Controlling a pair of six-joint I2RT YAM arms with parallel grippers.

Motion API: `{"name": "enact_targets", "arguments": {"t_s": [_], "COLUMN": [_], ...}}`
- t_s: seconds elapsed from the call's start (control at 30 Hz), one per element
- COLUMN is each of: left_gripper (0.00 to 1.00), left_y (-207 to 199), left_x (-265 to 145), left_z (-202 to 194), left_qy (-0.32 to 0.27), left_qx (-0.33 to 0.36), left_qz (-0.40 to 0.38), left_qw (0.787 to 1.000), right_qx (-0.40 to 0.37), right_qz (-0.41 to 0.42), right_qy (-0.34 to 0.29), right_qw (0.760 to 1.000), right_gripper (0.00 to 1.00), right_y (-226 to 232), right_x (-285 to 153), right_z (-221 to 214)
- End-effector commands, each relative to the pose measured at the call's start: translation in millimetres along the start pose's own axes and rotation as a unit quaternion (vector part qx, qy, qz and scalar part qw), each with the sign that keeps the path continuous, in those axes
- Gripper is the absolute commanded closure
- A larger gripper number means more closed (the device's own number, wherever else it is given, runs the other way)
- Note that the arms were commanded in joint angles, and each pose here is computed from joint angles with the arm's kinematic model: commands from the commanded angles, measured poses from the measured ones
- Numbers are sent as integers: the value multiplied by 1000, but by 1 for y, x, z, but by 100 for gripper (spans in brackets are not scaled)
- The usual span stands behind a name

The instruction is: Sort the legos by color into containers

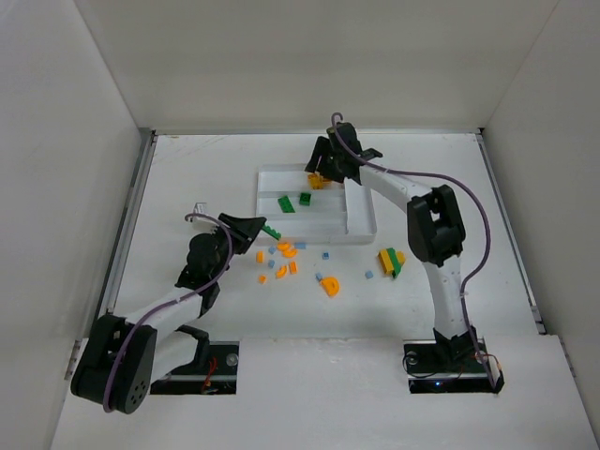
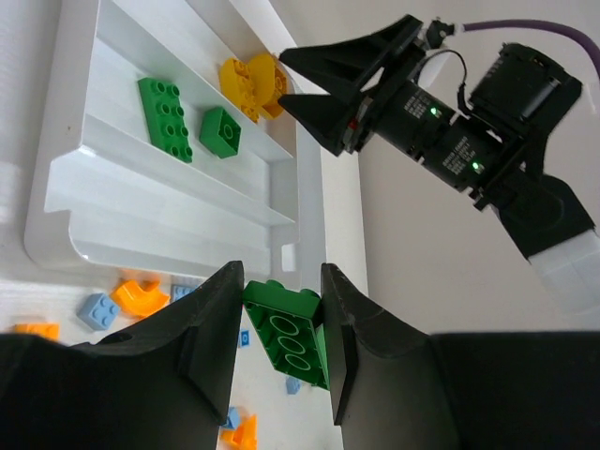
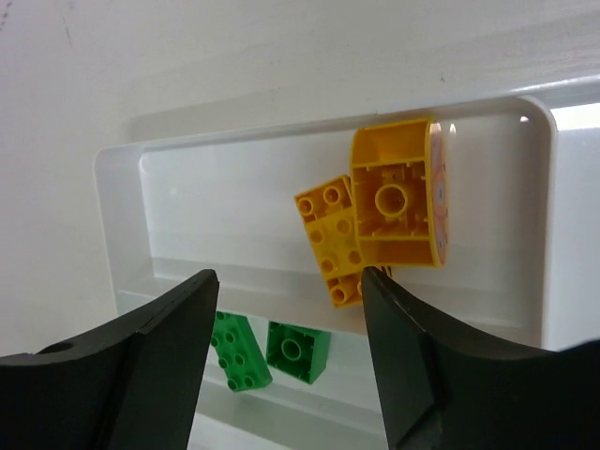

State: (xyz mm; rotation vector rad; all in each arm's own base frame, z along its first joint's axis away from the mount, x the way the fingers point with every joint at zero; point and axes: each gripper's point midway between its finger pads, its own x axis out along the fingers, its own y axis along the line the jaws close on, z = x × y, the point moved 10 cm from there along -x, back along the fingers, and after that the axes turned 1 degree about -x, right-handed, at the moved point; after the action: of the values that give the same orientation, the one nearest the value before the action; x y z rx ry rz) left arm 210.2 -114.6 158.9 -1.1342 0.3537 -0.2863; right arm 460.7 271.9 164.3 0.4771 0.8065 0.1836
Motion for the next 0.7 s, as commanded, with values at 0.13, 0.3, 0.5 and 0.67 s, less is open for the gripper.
{"name": "enact_targets", "arguments": {"t_s": [0.13, 0.3, 0.5, 0.67], "left_gripper": [78, 79, 79, 79], "left_y": [-24, -17, -7, 3], "left_x": [33, 52, 79, 105], "left_z": [12, 22, 34, 36], "left_qy": [-45, -62, -99, -112], "left_qx": [51, 80, 110, 97], "left_qz": [-3, 54, 122, 155], "left_qw": [998, 993, 981, 977], "right_qx": [-41, -59, -73, -68], "right_qz": [119, 157, 130, 131], "right_qy": [-124, -168, -165, -183], "right_qw": [984, 971, 975, 972], "right_gripper": [32, 67, 75, 71], "right_y": [54, 36, -3, -25], "right_x": [-106, -156, -181, -197], "right_z": [25, -32, -100, -118]}}
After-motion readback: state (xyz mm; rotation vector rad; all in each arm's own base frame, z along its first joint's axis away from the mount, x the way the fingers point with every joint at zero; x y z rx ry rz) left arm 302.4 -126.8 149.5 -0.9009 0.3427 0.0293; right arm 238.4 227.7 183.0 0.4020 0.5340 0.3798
